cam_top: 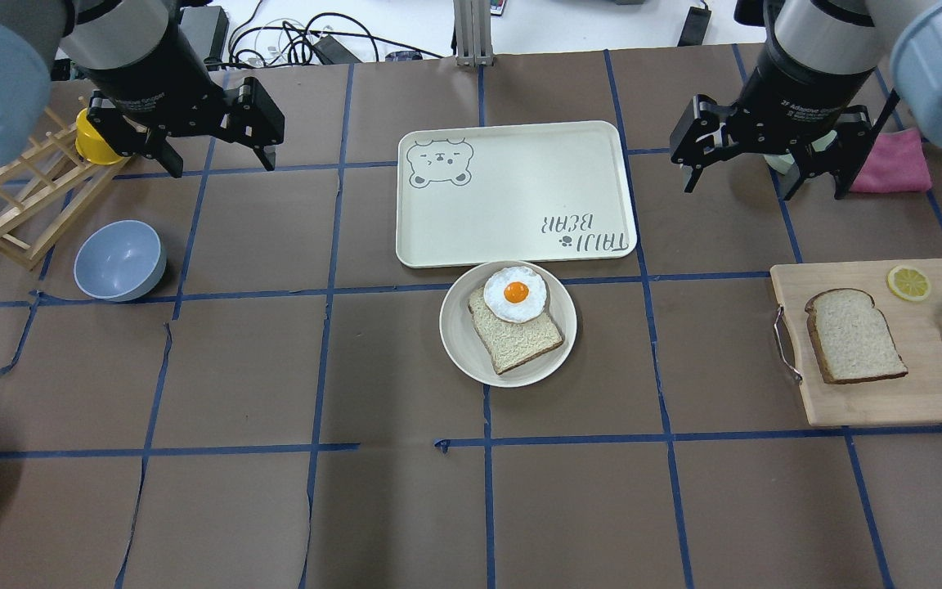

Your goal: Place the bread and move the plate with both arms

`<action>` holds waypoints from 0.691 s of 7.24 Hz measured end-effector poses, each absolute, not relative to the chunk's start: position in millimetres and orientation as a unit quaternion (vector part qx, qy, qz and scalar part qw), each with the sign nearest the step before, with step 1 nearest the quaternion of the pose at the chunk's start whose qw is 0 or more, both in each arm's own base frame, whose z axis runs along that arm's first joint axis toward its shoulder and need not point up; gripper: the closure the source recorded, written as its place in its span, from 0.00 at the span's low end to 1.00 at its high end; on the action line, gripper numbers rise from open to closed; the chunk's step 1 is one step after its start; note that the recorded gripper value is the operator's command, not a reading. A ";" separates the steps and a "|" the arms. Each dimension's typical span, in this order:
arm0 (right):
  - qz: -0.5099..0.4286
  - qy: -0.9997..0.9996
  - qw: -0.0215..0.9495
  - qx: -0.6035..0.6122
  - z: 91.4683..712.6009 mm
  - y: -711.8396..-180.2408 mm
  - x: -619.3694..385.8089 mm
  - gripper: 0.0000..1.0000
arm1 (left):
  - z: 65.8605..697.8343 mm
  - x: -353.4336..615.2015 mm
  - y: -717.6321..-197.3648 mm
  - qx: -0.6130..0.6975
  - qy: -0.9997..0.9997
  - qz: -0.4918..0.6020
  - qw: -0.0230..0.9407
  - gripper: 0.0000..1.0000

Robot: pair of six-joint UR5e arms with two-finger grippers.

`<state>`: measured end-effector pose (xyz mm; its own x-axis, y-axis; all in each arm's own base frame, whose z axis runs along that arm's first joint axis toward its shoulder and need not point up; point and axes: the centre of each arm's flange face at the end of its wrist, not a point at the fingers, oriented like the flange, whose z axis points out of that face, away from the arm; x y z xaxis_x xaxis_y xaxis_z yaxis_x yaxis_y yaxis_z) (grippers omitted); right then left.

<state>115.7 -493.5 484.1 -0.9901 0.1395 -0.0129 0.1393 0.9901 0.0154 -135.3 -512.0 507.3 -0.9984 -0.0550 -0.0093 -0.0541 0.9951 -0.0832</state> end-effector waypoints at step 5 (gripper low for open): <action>0.007 0.997 0.004 0.072 481.5 -496.9 113.8 0.00 | 507.4 -135.2 -511.9 -0.027 0.999 -0.041 0.006 0.00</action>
<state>113.8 -496.9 481.5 -0.9897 0.1428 -0.0080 0.1426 0.9897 0.0143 -135.2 -511.9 507.4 -0.9984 -0.0552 -0.0093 -0.0542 0.9951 -0.0829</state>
